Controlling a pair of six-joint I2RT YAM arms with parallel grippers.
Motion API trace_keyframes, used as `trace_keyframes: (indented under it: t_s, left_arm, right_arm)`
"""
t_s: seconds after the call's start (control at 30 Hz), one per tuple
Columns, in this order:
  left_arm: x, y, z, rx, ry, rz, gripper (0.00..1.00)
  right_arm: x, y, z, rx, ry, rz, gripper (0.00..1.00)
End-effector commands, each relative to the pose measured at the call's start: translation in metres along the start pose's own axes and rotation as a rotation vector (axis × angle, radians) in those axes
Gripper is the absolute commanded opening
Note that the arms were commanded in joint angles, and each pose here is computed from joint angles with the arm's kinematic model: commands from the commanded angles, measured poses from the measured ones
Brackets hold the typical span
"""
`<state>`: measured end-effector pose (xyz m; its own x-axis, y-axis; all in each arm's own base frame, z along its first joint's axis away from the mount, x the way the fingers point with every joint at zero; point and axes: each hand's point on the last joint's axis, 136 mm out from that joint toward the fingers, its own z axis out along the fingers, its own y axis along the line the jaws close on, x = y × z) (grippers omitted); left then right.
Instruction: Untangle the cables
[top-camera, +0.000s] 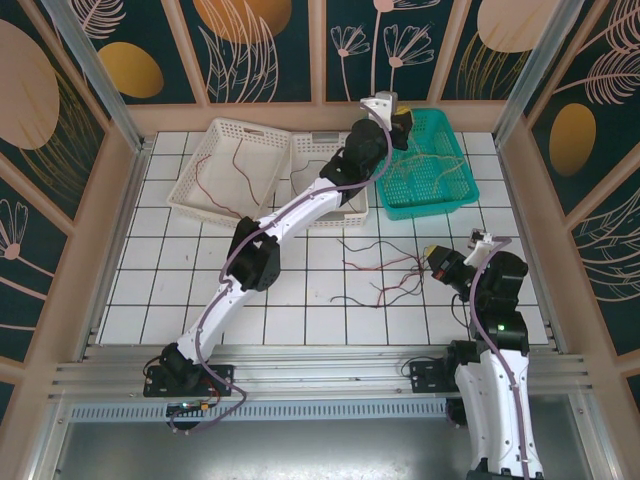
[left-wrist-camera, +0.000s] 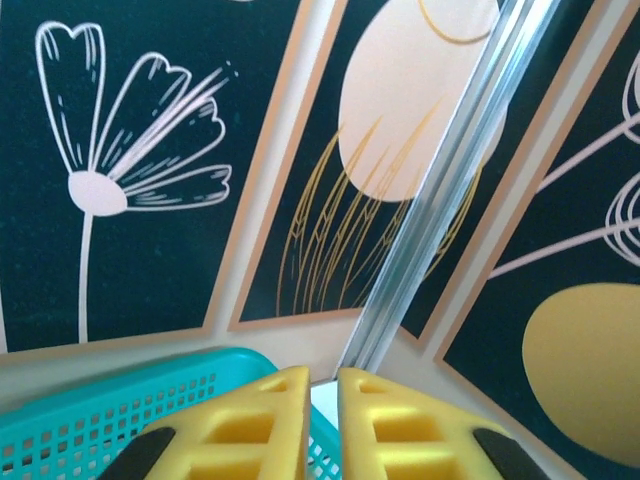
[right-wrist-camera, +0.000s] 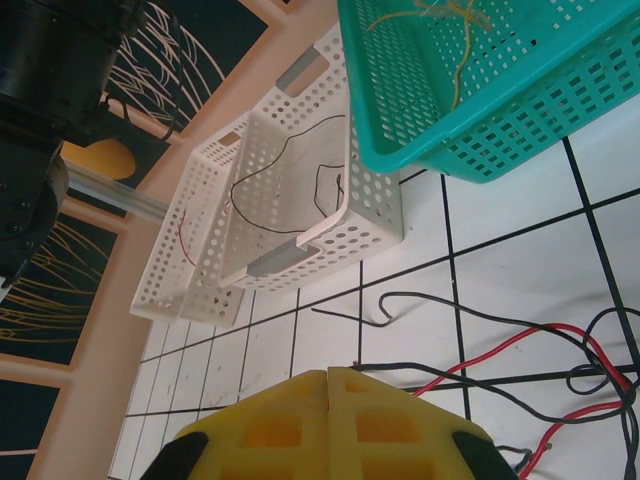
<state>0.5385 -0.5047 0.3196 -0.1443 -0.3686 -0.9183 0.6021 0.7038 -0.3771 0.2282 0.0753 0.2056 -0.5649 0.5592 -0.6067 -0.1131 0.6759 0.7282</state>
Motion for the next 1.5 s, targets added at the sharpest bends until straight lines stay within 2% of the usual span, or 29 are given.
trace_keyframes:
  t_s: [0.0,0.07,0.13,0.2,0.27,0.37,0.5,0.67,0.8,0.93,1.07,1.2,1.47]
  left_arm:
    - [0.017,-0.002,0.001,0.035,0.048,-0.033,0.18]
    - [0.022,-0.003,0.001,0.044,0.07,-0.036,0.25]
    - [0.025,-0.004,0.001,0.05,0.088,-0.037,0.37]
    - [0.022,-0.006,-0.001,0.053,0.096,-0.032,0.45]
    - [0.008,-0.011,-0.004,0.058,0.087,-0.022,0.55]
    - [-0.02,-0.021,-0.013,0.061,0.077,0.006,0.63]
    - [-0.051,-0.027,-0.04,0.04,0.091,0.031,0.69]
    - [-0.06,-0.025,-0.099,0.03,0.135,-0.023,0.71]
    - [-0.035,-0.02,-0.149,0.051,0.209,-0.133,0.72]
    - [0.013,-0.027,-0.191,0.061,0.34,-0.187,0.72]
    - [0.061,-0.043,-0.225,0.088,0.48,-0.156,0.71]
    - [0.1,-0.041,-0.253,0.113,0.599,-0.107,0.72]
    - [0.145,-0.043,-0.274,0.205,0.777,-0.026,0.77]
  right_arm:
    - [-0.004,0.014,-0.006,-0.033,-0.006,-0.013,0.0]
    - [-0.004,0.014,-0.006,-0.033,-0.006,-0.013,0.0]
    - [-0.005,0.015,-0.007,-0.034,-0.008,-0.015,0.0]
    - [-0.006,0.015,-0.007,-0.033,-0.012,-0.016,0.0]
    - [-0.007,0.016,-0.008,-0.031,-0.015,-0.017,0.0]
    - [-0.009,0.019,-0.008,-0.037,-0.019,-0.015,0.0]
    - [-0.015,0.026,-0.01,-0.057,-0.035,-0.012,0.0]
    - [-0.026,0.039,-0.012,-0.092,-0.05,-0.011,0.0]
    - [-0.026,0.051,-0.012,-0.151,-0.032,-0.003,0.0]
    - [-0.023,0.059,-0.012,-0.205,-0.016,-0.019,0.0]
    - [-0.024,0.063,-0.013,-0.225,-0.019,-0.033,0.0]
    - [-0.025,0.068,-0.013,-0.241,-0.014,-0.04,0.0]
    - [-0.021,0.078,-0.016,-0.288,0.008,-0.06,0.0]
